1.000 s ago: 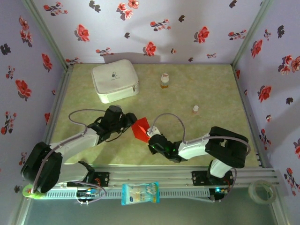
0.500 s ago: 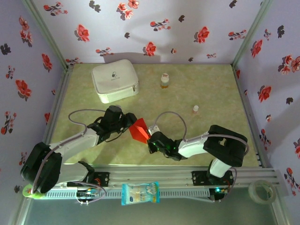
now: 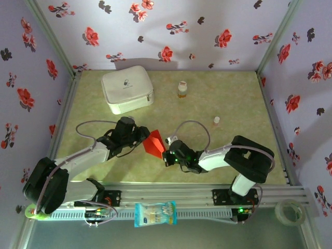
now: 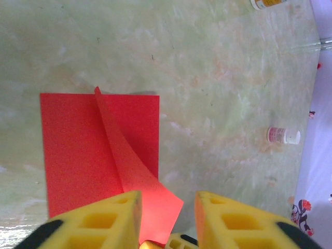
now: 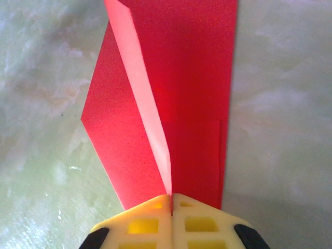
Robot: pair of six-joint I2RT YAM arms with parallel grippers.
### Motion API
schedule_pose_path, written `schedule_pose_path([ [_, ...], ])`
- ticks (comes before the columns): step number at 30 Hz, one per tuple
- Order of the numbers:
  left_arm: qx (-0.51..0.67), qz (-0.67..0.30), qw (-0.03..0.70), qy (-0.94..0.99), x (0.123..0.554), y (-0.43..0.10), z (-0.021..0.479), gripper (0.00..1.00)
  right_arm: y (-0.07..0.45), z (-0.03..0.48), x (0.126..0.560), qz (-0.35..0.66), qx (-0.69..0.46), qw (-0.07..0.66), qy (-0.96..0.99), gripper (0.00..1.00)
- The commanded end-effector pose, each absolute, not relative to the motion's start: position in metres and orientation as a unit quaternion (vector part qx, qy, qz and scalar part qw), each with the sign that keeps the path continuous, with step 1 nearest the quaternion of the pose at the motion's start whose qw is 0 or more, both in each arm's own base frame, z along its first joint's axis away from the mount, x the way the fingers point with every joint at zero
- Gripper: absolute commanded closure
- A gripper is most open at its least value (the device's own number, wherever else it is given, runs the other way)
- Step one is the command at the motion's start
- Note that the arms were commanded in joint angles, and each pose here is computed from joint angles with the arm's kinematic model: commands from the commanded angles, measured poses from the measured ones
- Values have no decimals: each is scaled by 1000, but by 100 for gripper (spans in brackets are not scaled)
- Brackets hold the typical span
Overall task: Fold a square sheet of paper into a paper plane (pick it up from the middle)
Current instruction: Perform the fourth fold on the wing at the bottom-center of the table.
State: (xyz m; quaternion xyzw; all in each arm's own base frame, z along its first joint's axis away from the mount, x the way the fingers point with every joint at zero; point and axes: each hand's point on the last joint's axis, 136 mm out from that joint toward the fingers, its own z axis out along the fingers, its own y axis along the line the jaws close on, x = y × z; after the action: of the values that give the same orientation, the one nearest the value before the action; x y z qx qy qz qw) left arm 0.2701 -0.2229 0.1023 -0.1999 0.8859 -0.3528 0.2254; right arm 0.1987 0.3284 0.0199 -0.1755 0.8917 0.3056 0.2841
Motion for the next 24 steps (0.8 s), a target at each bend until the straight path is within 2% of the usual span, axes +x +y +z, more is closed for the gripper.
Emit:
schedule_pose_path([
  [1, -190, -350, 224, 890, 266, -219, 96, 75, 332, 15, 195, 336, -150, 240, 898, 95],
  [9, -175, -375, 212, 885, 264, -230, 88, 90, 338, 8, 195, 367, -112, 176, 907, 95],
  [24, -156, -416, 187, 876, 267, -252, 73, 93, 340, 4, 198, 379, -67, 112, 916, 95],
])
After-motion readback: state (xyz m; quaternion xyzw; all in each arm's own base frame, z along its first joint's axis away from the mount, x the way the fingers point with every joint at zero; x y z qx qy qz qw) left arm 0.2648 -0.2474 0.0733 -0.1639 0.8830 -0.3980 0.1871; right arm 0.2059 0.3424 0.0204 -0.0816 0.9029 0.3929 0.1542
